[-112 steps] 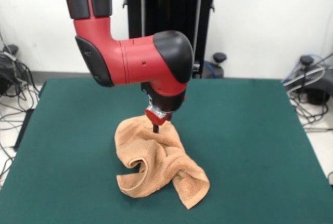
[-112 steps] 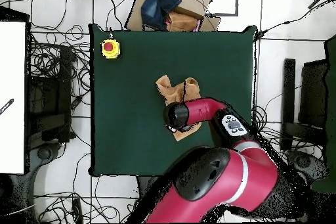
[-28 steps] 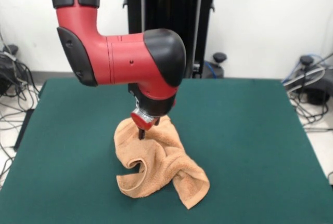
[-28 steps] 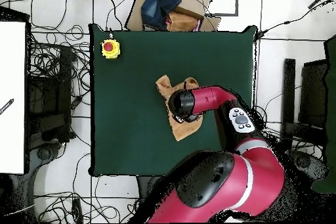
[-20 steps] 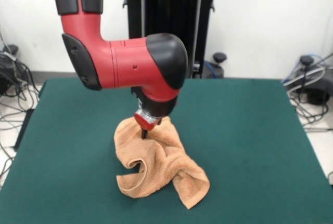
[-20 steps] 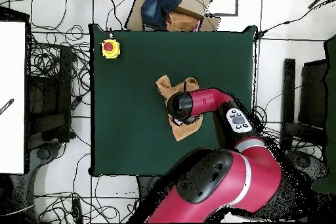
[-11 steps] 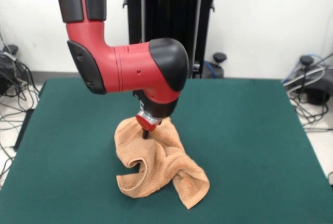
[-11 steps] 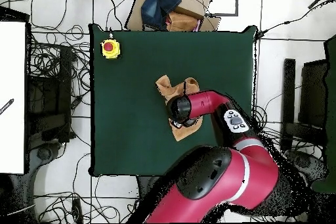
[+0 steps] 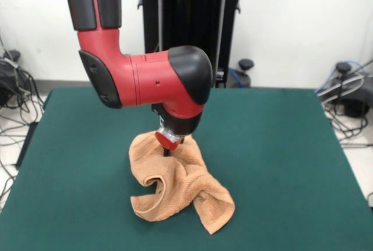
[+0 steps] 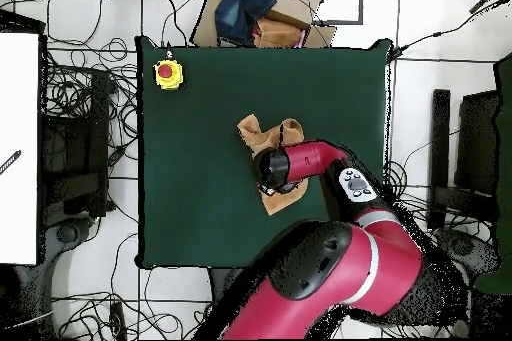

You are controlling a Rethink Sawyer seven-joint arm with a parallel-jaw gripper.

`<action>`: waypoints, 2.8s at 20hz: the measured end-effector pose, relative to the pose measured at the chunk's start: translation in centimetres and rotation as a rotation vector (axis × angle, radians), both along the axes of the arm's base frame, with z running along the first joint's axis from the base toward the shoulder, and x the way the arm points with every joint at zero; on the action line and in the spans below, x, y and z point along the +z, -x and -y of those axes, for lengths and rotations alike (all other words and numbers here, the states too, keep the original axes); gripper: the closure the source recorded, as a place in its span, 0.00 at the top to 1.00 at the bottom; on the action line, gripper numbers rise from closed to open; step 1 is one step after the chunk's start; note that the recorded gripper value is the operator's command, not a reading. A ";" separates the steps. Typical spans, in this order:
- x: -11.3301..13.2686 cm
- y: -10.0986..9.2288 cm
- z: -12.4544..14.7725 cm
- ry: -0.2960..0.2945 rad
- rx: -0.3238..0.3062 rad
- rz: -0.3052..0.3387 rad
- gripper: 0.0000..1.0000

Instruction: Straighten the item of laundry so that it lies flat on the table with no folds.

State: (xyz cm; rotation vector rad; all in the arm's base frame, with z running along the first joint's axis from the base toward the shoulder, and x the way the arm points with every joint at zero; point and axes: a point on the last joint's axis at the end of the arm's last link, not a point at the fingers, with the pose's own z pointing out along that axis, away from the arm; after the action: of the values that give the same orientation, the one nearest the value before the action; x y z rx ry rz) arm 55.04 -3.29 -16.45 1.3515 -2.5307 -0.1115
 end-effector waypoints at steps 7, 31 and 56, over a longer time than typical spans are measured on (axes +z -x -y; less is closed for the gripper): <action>-0.4 0.1 -0.1 -0.004 -0.001 0.000 1.00; -0.8 -0.1 0.0 0.007 0.010 0.011 0.00; -0.6 -0.4 -0.3 0.032 0.040 -0.005 0.00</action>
State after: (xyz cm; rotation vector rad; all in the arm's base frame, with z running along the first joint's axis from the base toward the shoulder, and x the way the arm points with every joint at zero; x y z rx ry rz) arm 55.42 -2.95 -17.07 1.3868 -2.4897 -0.0664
